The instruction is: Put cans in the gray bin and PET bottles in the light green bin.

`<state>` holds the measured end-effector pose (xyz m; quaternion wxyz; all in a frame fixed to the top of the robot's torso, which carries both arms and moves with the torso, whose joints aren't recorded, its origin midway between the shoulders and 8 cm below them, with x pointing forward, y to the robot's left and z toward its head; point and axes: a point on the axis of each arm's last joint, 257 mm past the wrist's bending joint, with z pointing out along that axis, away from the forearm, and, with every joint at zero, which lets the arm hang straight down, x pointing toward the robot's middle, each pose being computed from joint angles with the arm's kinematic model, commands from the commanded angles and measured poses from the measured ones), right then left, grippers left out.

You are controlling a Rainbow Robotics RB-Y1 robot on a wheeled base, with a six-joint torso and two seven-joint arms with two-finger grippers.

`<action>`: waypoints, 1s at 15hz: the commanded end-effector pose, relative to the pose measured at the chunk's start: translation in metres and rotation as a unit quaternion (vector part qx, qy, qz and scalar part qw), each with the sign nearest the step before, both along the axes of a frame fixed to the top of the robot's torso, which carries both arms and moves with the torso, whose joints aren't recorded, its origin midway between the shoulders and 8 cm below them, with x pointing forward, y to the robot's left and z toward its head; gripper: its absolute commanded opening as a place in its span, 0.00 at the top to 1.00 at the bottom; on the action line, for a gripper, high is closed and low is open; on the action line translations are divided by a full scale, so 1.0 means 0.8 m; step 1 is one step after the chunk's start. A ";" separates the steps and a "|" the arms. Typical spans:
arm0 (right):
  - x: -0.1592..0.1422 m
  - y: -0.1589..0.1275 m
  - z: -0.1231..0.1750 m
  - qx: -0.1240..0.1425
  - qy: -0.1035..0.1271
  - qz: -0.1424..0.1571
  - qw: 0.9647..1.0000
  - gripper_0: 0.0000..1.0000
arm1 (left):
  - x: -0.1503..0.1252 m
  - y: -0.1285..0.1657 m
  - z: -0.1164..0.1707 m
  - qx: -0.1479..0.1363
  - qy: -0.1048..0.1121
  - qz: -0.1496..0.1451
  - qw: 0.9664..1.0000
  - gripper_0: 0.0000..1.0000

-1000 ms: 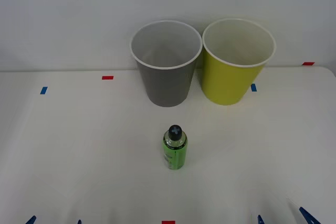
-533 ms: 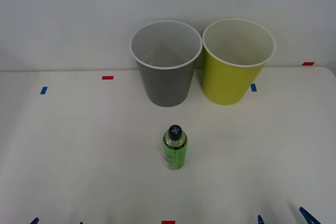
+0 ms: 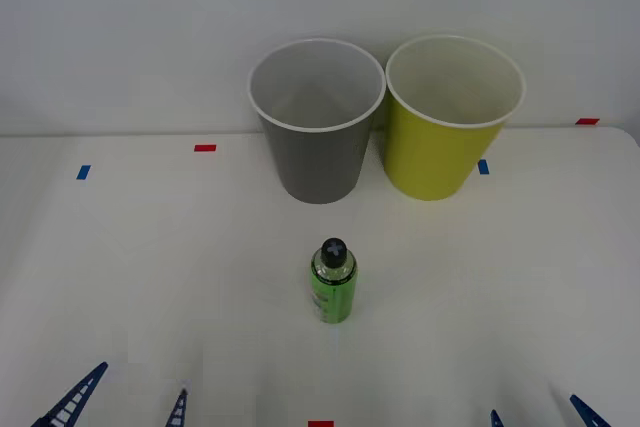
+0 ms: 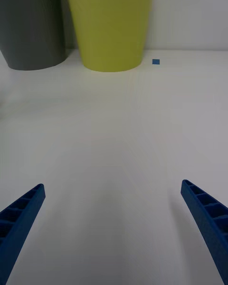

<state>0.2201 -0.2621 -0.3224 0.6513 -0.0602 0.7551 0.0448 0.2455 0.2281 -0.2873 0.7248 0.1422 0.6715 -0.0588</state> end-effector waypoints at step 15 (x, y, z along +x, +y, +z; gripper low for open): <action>0.000 0.000 0.000 0.000 0.000 0.000 1.000 0.00 | 0.099 -0.158 0.030 -0.004 -0.023 -0.178 0.984 0.00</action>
